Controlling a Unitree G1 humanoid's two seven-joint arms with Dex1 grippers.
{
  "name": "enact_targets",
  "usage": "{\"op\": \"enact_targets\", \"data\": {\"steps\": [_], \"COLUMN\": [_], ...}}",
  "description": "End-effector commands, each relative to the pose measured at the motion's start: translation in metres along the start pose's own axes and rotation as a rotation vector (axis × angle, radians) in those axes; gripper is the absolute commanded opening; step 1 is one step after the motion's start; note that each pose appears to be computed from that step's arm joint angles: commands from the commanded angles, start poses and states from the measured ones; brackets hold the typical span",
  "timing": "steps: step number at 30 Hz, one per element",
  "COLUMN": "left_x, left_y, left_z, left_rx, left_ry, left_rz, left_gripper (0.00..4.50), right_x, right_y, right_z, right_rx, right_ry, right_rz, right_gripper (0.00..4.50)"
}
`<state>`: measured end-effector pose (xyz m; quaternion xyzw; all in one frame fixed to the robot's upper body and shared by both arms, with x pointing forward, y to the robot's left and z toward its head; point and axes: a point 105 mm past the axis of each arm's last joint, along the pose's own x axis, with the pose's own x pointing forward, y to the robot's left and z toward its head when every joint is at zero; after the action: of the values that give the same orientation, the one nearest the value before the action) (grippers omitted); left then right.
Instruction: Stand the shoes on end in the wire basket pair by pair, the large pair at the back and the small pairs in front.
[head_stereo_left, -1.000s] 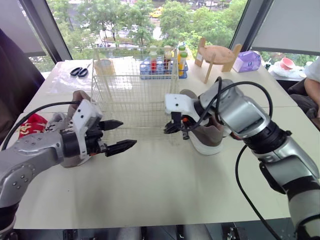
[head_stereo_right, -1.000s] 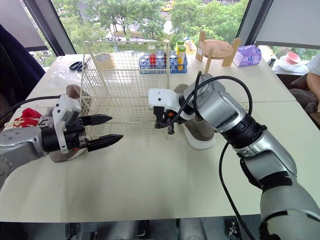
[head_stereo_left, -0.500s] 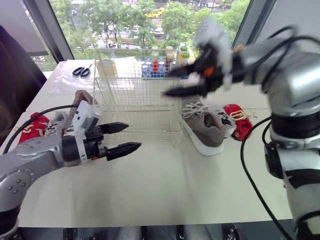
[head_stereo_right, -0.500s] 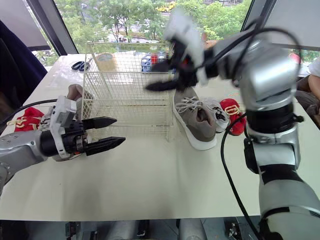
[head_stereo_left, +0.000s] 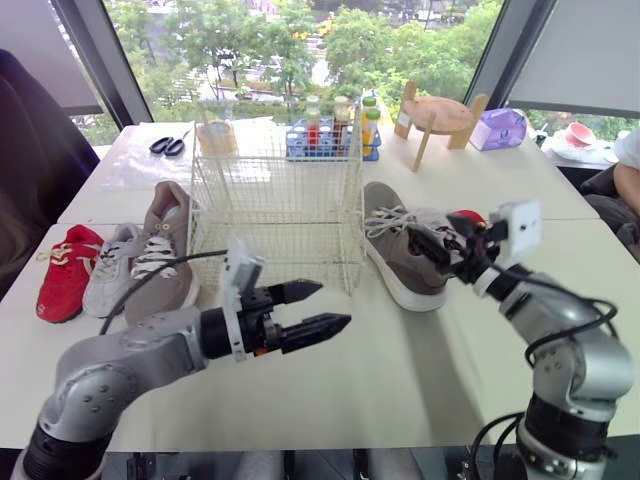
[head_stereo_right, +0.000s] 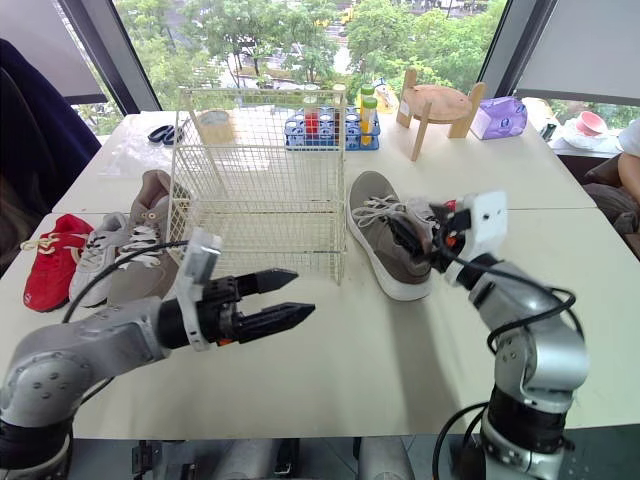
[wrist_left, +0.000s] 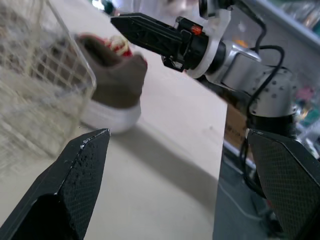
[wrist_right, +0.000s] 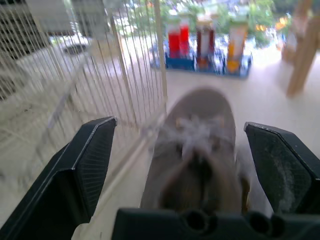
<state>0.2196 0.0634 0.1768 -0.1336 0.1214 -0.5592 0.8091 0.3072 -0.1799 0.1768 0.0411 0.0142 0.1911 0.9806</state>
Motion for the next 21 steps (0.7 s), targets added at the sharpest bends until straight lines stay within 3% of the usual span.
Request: {"op": "enact_targets", "data": {"steps": [1, 8, 11, 14, 18, 20, 21], "left_x": [0.003, 0.004, 0.0, -0.002, -0.006, -0.006, -0.007], "left_y": [-0.005, 0.002, 0.009, 0.009, 0.009, 0.009, 0.009], "left_z": [-0.004, -0.017, -0.033, -0.033, -0.027, -0.022, -0.019], "left_rx": [0.031, 0.049, 0.096, 0.096, 0.1, 0.102, 0.103], "left_ry": [0.004, 0.06, 0.149, 0.139, 0.12, 0.105, 0.097], "left_rz": [-0.032, -0.021, 0.02, 0.019, 0.024, 0.024, 0.021], "left_gripper": [4.5, 4.5, 4.5, 4.5, 4.5, 4.5, 4.5], "right_x": [-0.005, -0.005, -0.007, -0.006, -0.003, -0.004, -0.003], "right_y": [0.008, 0.01, 0.01, 0.006, 0.0, -0.002, -0.002], "right_z": [0.01, -0.033, -0.053, -0.064, -0.085, -0.091, -0.09], "right_rx": [-0.03, -0.001, -0.015, -0.037, -0.129, -0.153, -0.162], "right_ry": [-0.067, 0.039, 0.086, 0.099, 0.152, 0.16, 0.152], "right_rz": [-0.001, 0.016, 0.015, -0.007, -0.057, -0.068, -0.072], "right_gripper": [4.41, 4.41, 4.41, 3.61, 1.66, 1.43, 0.86]}}
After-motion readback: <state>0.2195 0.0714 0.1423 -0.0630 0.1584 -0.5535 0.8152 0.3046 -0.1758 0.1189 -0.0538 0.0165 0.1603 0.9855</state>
